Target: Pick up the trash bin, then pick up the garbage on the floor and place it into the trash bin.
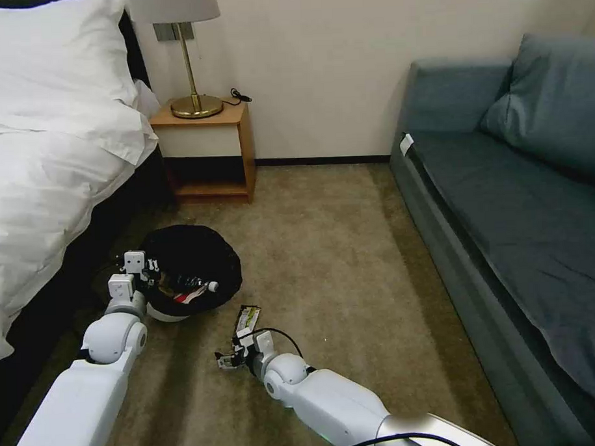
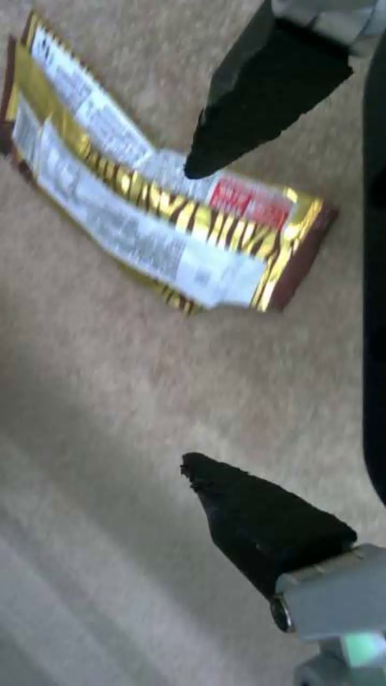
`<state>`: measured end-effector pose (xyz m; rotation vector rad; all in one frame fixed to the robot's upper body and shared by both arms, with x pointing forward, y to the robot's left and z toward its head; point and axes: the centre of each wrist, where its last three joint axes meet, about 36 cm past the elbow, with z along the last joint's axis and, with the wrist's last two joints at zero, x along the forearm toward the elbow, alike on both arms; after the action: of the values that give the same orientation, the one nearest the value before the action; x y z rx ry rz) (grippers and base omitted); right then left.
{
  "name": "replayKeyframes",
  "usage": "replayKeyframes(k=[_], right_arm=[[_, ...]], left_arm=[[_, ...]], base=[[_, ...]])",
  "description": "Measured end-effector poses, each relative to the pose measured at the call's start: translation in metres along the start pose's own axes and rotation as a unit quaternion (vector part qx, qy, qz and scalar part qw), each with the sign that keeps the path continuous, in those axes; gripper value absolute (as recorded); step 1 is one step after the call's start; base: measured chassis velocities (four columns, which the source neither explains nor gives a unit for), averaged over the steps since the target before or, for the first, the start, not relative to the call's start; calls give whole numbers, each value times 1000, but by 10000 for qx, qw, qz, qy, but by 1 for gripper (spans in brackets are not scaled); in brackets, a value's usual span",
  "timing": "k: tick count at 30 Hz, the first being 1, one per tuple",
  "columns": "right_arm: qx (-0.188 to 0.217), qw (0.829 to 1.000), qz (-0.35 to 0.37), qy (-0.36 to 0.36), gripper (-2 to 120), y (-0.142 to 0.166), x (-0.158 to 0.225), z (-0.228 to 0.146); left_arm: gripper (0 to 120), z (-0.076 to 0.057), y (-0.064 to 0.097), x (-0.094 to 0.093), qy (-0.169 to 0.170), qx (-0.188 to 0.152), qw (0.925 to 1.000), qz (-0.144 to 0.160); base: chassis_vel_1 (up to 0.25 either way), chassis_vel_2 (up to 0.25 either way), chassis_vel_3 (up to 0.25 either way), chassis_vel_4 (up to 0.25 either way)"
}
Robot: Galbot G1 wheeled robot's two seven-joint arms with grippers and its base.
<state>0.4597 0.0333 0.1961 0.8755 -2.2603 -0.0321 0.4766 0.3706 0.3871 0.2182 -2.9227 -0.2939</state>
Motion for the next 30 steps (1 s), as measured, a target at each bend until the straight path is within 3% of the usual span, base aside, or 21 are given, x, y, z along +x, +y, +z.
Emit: replayKeyframes(k=[13,21,30], right_arm=[[140,9999,9,87,98,-45,-3,5],[138,9998,-120,76,96,-54,-3,4],[251,9994,-176,171,89,-63,-2,14]], left_arm=[[5,6,-10,-1,19,58,10000,55],[5,-2,-11,-4,-66,82,9999,67],[5,2,-8,2,-36,83,9999,49]], base=[[0,0,0,0],[0,0,0,0],[0,0,0,0]])
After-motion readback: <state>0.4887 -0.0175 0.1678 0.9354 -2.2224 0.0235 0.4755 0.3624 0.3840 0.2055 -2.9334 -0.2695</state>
